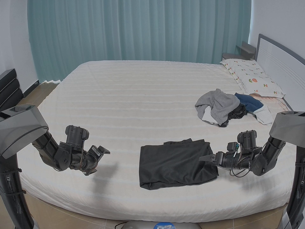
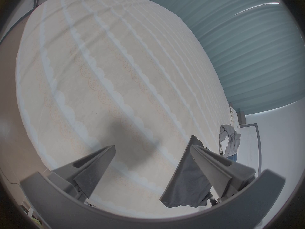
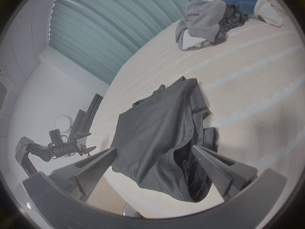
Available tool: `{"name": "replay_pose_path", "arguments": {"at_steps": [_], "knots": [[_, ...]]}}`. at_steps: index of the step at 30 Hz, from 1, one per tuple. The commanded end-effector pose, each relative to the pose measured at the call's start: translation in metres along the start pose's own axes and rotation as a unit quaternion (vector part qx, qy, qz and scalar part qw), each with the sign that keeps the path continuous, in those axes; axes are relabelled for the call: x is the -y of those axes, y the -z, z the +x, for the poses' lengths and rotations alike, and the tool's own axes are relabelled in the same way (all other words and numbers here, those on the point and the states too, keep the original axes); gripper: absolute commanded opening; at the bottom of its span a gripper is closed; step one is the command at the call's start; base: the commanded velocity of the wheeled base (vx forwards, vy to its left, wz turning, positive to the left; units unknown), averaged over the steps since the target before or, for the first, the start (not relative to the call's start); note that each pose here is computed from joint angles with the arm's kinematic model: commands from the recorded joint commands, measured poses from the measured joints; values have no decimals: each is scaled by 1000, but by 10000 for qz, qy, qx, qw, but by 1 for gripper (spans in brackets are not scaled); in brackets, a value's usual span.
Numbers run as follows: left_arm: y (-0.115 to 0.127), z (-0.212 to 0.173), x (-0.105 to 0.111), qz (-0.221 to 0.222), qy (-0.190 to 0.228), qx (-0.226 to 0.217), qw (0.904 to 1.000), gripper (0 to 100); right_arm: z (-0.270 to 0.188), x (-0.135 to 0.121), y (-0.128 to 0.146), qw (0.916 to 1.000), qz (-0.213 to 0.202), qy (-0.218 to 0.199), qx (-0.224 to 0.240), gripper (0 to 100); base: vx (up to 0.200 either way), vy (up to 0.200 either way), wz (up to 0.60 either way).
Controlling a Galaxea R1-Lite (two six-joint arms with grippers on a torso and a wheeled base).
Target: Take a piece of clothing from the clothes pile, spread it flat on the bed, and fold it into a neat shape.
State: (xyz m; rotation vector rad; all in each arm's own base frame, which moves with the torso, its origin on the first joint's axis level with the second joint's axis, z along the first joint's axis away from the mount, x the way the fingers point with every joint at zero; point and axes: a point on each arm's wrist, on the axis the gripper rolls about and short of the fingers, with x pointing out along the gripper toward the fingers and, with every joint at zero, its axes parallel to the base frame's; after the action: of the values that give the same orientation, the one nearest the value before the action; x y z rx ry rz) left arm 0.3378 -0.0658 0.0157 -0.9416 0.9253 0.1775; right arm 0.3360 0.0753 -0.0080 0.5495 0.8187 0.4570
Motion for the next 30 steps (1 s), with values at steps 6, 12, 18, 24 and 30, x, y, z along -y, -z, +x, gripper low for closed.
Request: {"name": "replay_pose_path", "arguments": {"at_steps": [6, 12, 18, 24, 30], "knots": [[0, 0, 0, -2, 0, -2, 10000, 100, 6, 8, 12, 9994, -251, 133, -217, 0, 0, 0, 0], [0, 0, 0, -2, 0, -2, 10000, 100, -12, 16, 11, 9995, -182, 236, -144, 0, 0, 0, 0], [0, 0, 0, -2, 0, -2, 10000, 100, -25, 21, 13, 9993, -118, 319, -145, 0, 0, 0, 0], [0, 0, 0, -2, 0, -2, 10000, 100, -31, 28, 19, 9988, -212, 351, -250, 0, 0, 0, 0], [0, 0, 0, -2, 0, -2, 10000, 100, -31, 33, 27, 9978, -355, 389, -397, 0, 0, 0, 0]]}}
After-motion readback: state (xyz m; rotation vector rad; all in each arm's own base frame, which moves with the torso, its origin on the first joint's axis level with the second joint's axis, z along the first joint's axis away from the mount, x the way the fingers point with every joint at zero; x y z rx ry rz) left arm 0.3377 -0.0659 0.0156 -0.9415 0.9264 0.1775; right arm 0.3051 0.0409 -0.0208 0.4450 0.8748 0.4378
